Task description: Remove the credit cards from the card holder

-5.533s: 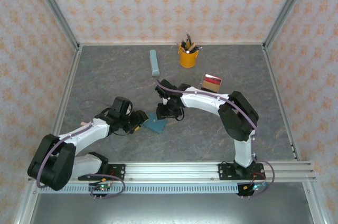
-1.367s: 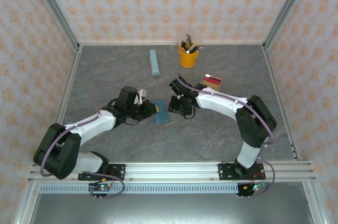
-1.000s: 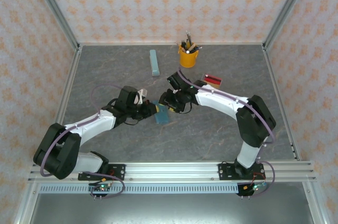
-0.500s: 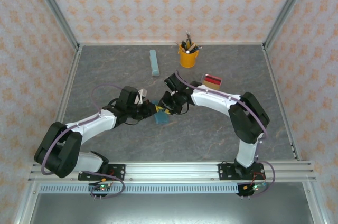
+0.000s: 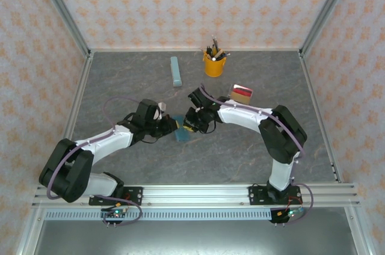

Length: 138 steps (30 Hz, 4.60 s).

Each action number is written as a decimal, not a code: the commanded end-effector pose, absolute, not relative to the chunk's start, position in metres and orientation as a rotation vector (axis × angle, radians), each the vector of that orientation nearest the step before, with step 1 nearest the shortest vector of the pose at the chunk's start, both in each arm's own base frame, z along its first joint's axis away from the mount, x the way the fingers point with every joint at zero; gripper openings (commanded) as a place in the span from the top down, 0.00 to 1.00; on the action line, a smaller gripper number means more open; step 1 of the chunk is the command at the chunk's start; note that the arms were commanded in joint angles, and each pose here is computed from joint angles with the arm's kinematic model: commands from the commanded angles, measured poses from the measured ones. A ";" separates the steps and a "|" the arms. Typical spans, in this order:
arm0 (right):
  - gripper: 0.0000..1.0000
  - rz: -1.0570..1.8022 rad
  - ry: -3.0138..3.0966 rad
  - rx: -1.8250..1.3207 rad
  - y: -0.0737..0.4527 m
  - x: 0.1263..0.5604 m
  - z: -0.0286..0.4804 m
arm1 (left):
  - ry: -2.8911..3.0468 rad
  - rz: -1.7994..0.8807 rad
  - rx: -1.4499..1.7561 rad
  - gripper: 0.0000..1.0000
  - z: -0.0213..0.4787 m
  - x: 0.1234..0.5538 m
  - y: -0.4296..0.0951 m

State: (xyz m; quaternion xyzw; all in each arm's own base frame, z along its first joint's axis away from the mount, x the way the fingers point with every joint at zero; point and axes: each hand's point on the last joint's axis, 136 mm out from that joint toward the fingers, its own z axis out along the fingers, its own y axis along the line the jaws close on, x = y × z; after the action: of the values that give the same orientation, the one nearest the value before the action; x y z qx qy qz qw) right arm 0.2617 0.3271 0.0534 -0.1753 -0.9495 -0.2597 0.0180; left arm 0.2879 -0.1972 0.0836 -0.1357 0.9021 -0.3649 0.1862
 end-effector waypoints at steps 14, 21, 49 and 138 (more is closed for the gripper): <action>0.56 -0.720 -3.167 -0.398 0.288 0.266 0.075 | 2.496 -1.045 -0.306 1.00 0.104 0.299 -0.200; 0.47 -0.876 -3.183 -0.155 0.304 0.266 0.096 | 2.558 -1.105 -0.261 1.00 0.097 0.293 -0.211; 0.74 -0.470 -3.224 -0.079 0.291 0.277 0.049 | 2.793 -1.042 -0.289 0.96 0.052 0.287 -0.222; 1.00 -0.197 -3.400 0.021 0.222 0.260 0.063 | 2.699 -0.904 -0.390 0.66 0.088 0.291 -0.214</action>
State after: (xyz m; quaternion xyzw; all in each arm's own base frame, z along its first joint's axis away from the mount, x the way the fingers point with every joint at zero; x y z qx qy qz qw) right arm 0.2573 0.2234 0.0689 0.0037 -0.9893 -0.0637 -0.1309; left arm 0.2851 -0.2061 0.0781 -0.1558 0.9310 -0.3070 0.1213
